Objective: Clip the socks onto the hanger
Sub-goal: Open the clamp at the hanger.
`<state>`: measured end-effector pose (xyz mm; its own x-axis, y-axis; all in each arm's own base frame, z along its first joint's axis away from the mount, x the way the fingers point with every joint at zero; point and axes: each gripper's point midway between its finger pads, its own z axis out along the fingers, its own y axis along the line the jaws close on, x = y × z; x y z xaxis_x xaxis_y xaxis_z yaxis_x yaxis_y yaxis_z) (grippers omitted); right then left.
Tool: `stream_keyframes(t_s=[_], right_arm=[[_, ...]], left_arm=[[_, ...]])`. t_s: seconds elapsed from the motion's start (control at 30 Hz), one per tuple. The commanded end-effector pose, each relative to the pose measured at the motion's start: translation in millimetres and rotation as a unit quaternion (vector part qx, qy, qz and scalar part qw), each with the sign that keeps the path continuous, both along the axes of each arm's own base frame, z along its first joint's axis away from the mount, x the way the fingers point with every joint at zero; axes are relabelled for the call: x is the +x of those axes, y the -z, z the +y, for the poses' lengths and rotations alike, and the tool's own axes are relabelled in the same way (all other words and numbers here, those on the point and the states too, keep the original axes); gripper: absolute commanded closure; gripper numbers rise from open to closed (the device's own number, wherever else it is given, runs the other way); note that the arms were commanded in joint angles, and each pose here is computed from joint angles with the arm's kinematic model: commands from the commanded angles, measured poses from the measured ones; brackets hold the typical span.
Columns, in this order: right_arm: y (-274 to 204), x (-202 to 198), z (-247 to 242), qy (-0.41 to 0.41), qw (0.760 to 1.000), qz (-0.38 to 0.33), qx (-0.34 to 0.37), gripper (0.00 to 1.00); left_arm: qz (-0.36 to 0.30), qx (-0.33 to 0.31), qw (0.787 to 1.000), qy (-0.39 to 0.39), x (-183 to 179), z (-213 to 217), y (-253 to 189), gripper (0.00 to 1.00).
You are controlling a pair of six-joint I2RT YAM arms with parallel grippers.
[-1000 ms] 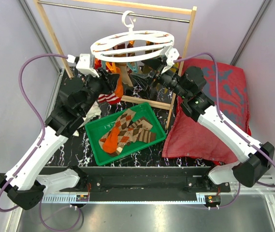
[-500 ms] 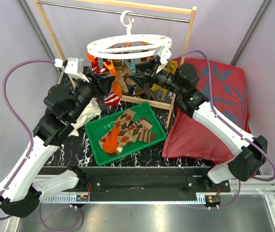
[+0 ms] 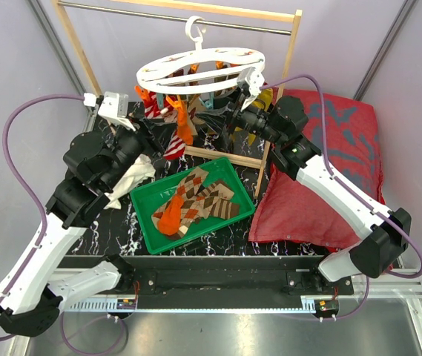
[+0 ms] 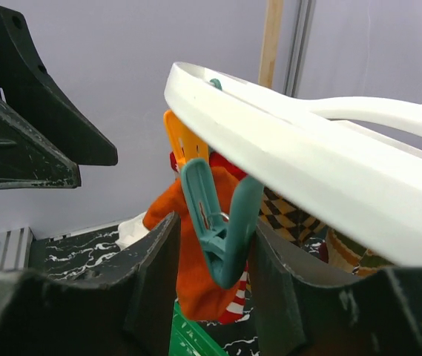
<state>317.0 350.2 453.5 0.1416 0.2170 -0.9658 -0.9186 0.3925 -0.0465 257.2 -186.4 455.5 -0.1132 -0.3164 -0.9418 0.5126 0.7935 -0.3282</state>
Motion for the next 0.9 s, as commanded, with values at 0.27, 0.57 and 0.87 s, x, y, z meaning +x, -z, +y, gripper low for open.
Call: stream_keyframes(t_s=[0.27, 0.57, 0.87], right_arm=[[-29, -11, -6, -0.012, 0.999, -0.023, 0.03, 0.83], [-5, -4, 10, 0.073, 0.997, -0.023, 0.0, 0.85], [12, 9, 24, 0.213, 0.976, -0.053, -0.017, 0.82]], left_arm=[[-0.026, -0.036, 0.998, 0.04, -19, -5, -32, 0.52], [-0.004, -0.083, 0.994, 0.078, -16, -26, -52, 0.5], [0.025, -0.114, 0.993, -0.009, 16, -20, -43, 0.53]])
